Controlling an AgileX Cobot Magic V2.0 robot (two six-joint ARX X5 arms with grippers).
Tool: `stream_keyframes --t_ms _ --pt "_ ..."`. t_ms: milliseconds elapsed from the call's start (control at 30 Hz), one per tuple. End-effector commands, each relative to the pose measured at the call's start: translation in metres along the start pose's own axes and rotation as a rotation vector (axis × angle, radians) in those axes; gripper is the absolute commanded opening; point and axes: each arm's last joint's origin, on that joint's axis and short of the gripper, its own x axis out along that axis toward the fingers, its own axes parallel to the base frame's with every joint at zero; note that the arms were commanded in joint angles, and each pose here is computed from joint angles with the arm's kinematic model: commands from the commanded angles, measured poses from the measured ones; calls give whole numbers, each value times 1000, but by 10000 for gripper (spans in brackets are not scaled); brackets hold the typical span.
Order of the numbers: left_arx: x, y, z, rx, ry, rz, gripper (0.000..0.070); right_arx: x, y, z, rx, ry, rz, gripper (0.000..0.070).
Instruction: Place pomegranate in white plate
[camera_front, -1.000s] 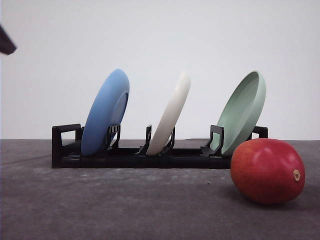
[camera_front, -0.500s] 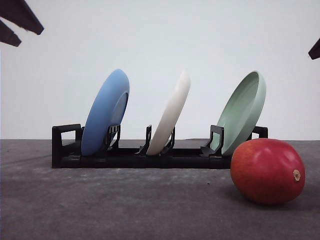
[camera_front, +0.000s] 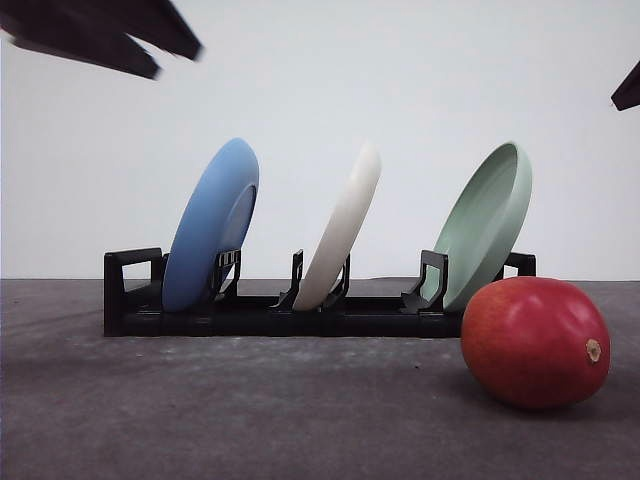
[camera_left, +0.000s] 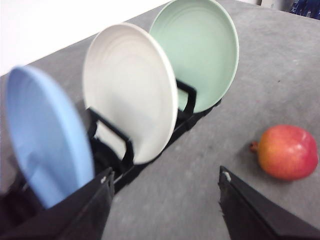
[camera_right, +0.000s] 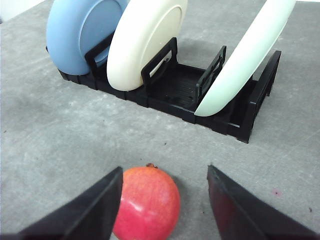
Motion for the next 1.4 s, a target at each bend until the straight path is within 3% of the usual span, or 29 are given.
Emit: stream_keyframes --t_ms 0,433,833,1033,1233,1367 --pt "10 -2 6 22 -27 2 382 -2 2 6 -18 -24 7 339" --pt "101 -23 8 52 -33 -1 382 -2 2 6 -18 -24 5 339" --pt "185 -22 14 4 57 47 381 -2 2 6 -19 -24 5 339" --pt "200 -21 12 5 85 99 376 -2 2 6 -20 -24 5 339" --pt "196 -20 15 5 83 119 213 -2 2 6 -21 -24 5 338" --pt "192 -22 19 7 86 113 140 -2 2 6 -22 -24 5 339"
